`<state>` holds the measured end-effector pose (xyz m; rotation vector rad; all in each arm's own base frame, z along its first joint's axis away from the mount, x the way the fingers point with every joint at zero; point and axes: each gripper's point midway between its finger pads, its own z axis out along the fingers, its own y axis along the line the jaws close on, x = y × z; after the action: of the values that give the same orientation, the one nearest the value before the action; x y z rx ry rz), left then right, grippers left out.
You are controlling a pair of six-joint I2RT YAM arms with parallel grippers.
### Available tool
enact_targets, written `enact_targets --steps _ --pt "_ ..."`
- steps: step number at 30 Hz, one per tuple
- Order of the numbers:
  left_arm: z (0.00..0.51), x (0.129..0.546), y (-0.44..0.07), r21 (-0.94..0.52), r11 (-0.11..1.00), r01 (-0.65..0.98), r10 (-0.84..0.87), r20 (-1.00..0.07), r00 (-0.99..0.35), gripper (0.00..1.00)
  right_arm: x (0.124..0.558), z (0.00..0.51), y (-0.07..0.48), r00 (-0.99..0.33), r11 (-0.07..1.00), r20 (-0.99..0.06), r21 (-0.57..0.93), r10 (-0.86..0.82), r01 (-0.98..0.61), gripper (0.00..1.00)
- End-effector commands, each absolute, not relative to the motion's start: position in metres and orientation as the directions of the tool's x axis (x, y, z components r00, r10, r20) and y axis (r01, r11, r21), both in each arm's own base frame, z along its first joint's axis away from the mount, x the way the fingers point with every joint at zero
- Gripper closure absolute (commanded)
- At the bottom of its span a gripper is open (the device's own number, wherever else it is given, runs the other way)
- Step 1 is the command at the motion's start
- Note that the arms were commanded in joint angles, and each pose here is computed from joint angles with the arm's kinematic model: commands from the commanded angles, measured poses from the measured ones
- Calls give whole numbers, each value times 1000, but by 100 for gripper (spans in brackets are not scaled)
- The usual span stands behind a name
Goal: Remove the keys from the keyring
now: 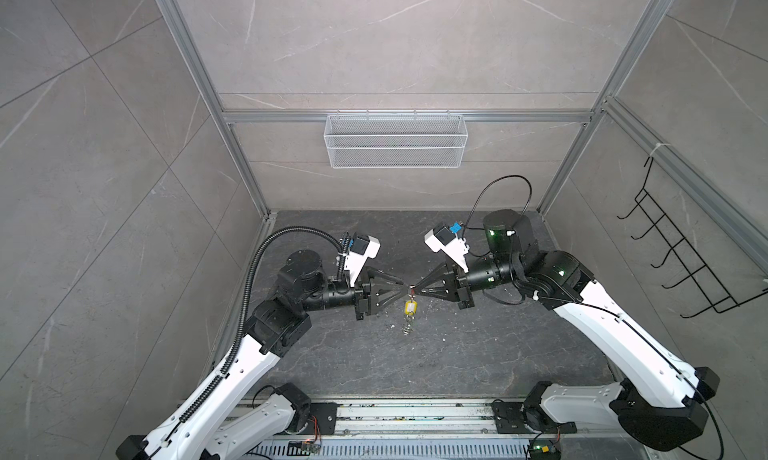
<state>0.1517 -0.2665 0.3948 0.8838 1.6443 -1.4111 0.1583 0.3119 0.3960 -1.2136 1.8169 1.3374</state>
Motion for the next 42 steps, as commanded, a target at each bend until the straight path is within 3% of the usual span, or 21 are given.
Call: enact_targets --steps 1,7,21,29,31,35,40,42 --pt "423 141 -258 -372 116 921 -19 -928 -372 66 146 402 307 -396 50 -857 403 -330 -914 100" --pt "420 136 -265 -392 43 919 2 -920 -392 70 151 407 312 -395 38 -866 404 -307 -914 100" --pt "418 137 -270 -400 12 916 11 -916 -400 92 160 402 323 -422 33 -855 433 -300 -901 100" --pt "416 136 -272 -412 -4 911 15 -911 -411 98 165 402 326 -431 44 -856 437 -287 -898 100" --pt "416 136 -272 -414 -9 910 14 -910 -414 99 166 402 326 -433 46 -855 439 -284 -897 100" --pt "419 134 -273 -416 -34 909 9 -909 -416 91 167 402 328 -435 41 -855 442 -281 -896 100" --pt "417 135 -275 -429 -46 902 15 -903 -429 91 168 402 330 -440 40 -854 447 -278 -894 100" --pt "416 135 -276 -433 -45 900 14 -902 -433 97 169 403 330 -442 40 -853 450 -276 -892 100"
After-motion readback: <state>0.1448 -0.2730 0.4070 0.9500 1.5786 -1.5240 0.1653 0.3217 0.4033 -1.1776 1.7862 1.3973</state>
